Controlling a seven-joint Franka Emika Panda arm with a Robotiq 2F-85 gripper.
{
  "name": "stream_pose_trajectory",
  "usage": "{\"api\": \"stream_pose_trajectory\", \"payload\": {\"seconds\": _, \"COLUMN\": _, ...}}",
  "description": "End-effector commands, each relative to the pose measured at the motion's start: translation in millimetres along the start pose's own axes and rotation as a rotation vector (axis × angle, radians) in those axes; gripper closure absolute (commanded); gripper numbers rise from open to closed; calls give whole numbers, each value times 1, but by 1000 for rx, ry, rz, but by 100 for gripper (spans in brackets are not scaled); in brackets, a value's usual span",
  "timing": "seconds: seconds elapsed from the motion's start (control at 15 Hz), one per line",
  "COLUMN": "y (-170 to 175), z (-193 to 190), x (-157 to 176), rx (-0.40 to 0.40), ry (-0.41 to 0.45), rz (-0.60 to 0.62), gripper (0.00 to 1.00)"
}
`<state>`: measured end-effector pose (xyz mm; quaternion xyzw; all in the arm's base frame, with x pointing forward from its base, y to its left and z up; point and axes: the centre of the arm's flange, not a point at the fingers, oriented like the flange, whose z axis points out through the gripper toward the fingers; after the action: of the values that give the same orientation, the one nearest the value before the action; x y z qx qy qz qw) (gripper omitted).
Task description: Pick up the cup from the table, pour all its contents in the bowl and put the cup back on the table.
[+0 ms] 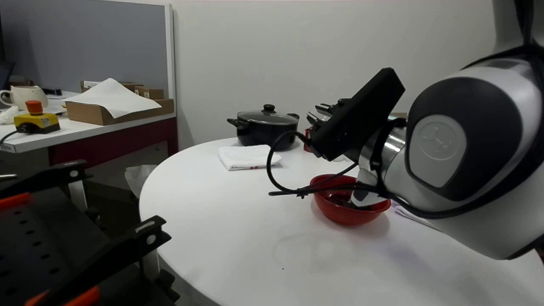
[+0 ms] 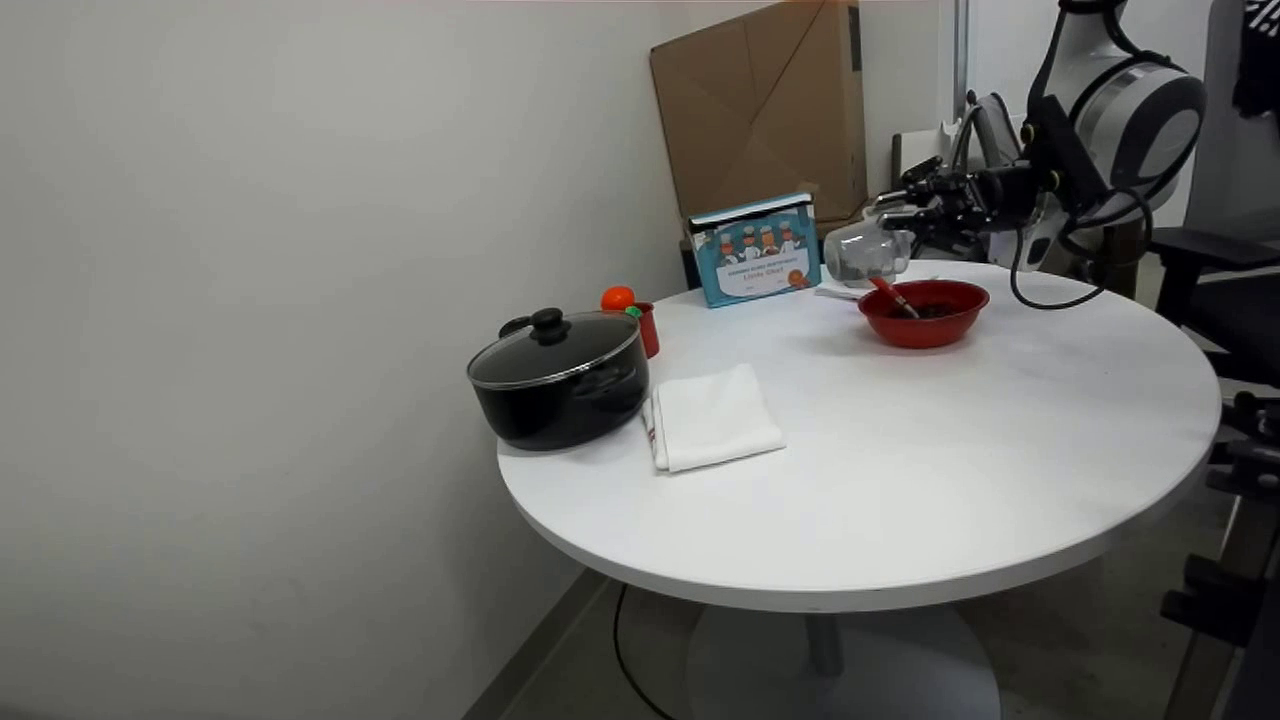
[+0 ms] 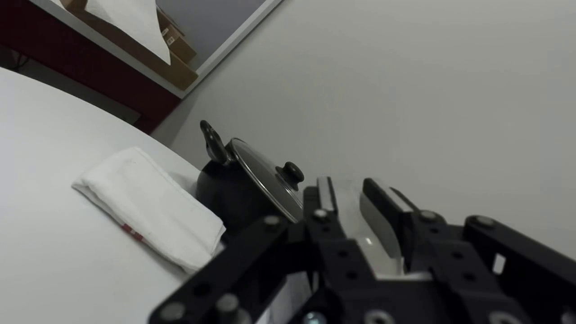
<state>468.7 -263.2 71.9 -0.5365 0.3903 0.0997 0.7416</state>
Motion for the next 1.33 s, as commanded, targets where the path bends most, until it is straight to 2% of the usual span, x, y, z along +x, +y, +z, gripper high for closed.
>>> {"api": "stream_pose_trajectory", "payload": {"seconds": 0.0, "y": 8, "z": 0, "x": -3, "rx": 97, "ry": -38, "rz": -31, "gripper": 94}}
{"api": "stream_pose_trajectory", "payload": {"seconds": 0.53, "y": 11, "z": -3, "x": 1, "rx": 242, "ry": -70, "rz": -63, "gripper": 94}}
{"api": "stream_pose_trajectory", "payload": {"seconds": 1.27, "y": 25, "z": -10, "x": 3, "rx": 381, "ry": -99, "rz": -62, "gripper": 94}}
